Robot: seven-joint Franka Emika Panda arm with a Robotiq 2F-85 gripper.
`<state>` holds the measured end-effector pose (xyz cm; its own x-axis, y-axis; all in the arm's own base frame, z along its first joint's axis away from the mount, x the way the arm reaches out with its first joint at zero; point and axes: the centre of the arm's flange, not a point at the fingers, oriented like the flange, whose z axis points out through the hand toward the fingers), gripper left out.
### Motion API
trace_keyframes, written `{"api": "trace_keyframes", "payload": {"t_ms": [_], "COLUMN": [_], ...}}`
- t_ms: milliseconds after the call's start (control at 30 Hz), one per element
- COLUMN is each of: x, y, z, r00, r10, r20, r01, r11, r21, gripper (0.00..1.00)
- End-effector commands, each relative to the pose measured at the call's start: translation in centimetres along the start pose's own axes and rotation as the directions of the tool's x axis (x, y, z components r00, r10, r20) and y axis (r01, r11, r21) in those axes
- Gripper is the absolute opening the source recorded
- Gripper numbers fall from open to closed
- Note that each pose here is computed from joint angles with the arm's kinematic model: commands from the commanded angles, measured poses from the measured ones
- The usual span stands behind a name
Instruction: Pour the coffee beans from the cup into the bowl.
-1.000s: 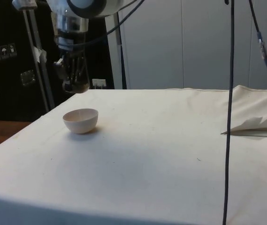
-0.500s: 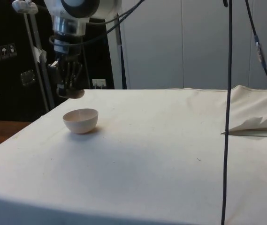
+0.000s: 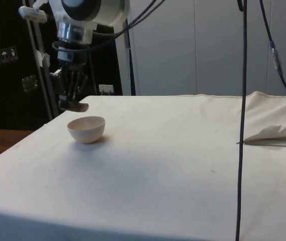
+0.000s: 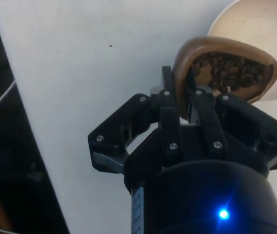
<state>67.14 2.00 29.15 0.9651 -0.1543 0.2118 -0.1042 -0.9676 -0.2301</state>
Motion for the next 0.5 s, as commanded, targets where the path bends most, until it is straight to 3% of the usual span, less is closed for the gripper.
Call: {"api": "trace_keyframes", "payload": {"t_ms": [0, 233, 267, 300, 467], "x": [0.1, -0.1, -0.2, -0.1, 0.0], "y": [-0.1, 0.4, 0.5, 0.5, 1.1], "z": [0.2, 1.0, 1.1, 1.0, 0.9], "r00": [1.0000, 0.9999, 0.9999, 0.9998, 0.9997], "r10": [0.004, 0.016, 0.014, 0.017, 0.022], "r20": [-0.007, -0.004, 0.004, -0.003, -0.006], "r01": [-0.004, -0.015, -0.014, -0.017, -0.021], "r11": [0.9998, 0.9978, 0.9987, 0.9974, 0.9949], "r21": [0.020, 0.065, 0.049, 0.070, 0.098], "gripper": [0.01, 0.01, 0.01, 0.01, 0.01]}}
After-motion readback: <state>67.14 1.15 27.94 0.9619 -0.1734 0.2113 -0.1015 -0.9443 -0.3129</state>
